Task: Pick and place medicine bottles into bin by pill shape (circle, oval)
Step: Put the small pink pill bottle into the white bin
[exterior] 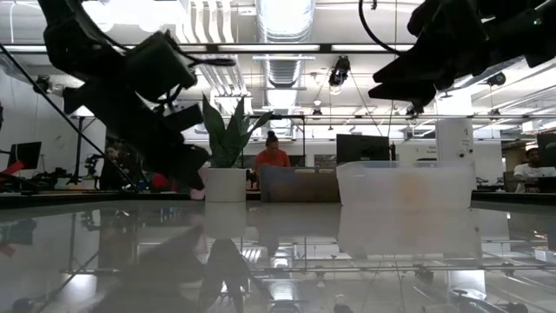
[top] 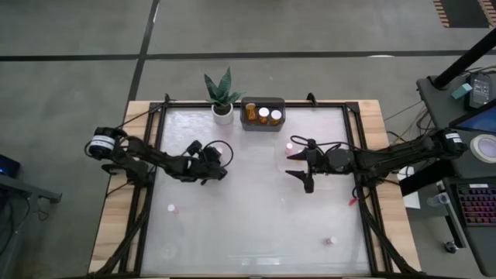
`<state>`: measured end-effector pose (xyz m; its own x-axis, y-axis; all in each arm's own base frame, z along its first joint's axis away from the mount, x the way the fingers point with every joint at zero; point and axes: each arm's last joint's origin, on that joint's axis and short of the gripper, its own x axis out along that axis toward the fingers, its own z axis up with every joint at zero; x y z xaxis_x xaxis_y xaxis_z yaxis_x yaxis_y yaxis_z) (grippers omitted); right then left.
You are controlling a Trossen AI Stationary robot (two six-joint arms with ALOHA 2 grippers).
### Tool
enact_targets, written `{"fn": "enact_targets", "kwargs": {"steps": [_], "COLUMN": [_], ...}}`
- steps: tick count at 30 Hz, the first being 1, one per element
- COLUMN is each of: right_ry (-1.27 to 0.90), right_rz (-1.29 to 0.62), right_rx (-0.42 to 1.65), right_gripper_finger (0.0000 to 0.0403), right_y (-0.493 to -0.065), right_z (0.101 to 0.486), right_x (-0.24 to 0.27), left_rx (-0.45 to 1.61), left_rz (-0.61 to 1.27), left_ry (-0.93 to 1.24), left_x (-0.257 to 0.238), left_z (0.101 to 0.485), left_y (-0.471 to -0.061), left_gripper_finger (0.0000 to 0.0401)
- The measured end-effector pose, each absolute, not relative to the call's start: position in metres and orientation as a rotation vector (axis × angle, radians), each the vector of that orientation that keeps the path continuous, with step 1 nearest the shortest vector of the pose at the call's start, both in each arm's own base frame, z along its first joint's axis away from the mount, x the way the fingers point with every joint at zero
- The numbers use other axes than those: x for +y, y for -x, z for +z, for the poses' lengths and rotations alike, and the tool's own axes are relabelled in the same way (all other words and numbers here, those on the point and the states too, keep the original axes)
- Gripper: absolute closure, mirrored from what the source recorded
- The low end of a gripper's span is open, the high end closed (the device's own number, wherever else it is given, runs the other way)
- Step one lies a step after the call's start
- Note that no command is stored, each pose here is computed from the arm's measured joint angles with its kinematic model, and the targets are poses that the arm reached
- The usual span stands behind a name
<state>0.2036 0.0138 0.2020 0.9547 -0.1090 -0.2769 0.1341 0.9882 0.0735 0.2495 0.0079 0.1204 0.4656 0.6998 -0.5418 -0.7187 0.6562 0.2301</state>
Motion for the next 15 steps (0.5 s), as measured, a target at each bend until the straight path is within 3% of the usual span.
{"fn": "enact_targets", "kwargs": {"steps": [8,15], "right_ry": [-0.125,-0.124], "right_rz": [-0.127,-0.120], "right_rx": [0.259,0.257], "right_gripper_finger": [0.0154,0.0159], "right_y": [-0.200,-0.201], "right_z": [0.195,0.196], "right_x": [0.013,0.015], "left_rx": [0.636,0.622], "left_rz": [0.686,0.469], "left_ry": [-0.032,0.043], "left_x": [-0.010,-0.021], "left_z": [0.145,0.165], "left_y": [-0.275,-0.294], "left_gripper_finger": [0.0335,0.0335]}}
